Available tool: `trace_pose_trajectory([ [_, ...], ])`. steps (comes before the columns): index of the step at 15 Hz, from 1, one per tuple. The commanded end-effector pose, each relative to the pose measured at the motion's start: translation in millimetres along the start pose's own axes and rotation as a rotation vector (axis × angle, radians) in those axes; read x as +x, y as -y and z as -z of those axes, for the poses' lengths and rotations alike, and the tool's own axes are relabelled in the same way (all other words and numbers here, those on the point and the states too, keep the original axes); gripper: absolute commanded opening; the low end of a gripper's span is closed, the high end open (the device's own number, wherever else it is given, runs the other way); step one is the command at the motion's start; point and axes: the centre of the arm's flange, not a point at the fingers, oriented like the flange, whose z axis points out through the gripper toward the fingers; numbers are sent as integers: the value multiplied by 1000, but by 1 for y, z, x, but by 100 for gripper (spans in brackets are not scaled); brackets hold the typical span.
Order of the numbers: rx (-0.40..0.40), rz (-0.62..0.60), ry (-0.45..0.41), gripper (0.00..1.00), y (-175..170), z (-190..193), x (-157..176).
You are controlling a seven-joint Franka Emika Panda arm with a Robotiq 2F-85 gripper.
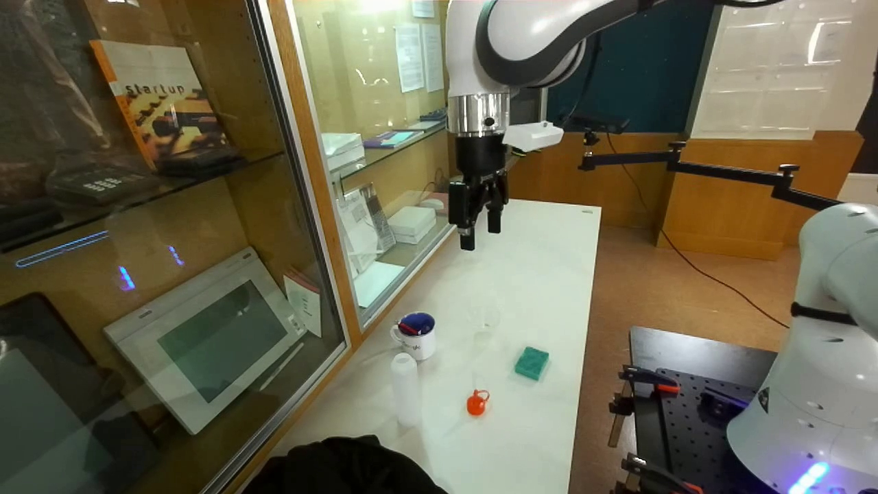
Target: Remove the marker and pen from the white cup and put them in the plastic cup
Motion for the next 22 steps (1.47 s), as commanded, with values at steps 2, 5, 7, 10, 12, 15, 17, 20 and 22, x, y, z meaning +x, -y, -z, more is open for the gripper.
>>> trace_pose_trajectory([
  [2, -40, -33, -36, 100, -26, -15, 64],
  [5, -62, -43, -65, 100, -38, -39, 92],
  [7, -73, -51, -93, 100, -43, -57, 107],
  [10, -90, -67, -125, 100, -47, -88, 124],
  [12, -125, -79, -119, 100, -48, -106, 129],
  [15, -108, -67, -101, 100, -51, -112, 122],
  [17, -109, -67, -101, 100, -51, -113, 124],
  [20, -70, -142, -94, 100, -62, -134, 143],
  [22, -40, -156, -82, 100, -70, -151, 151],
])
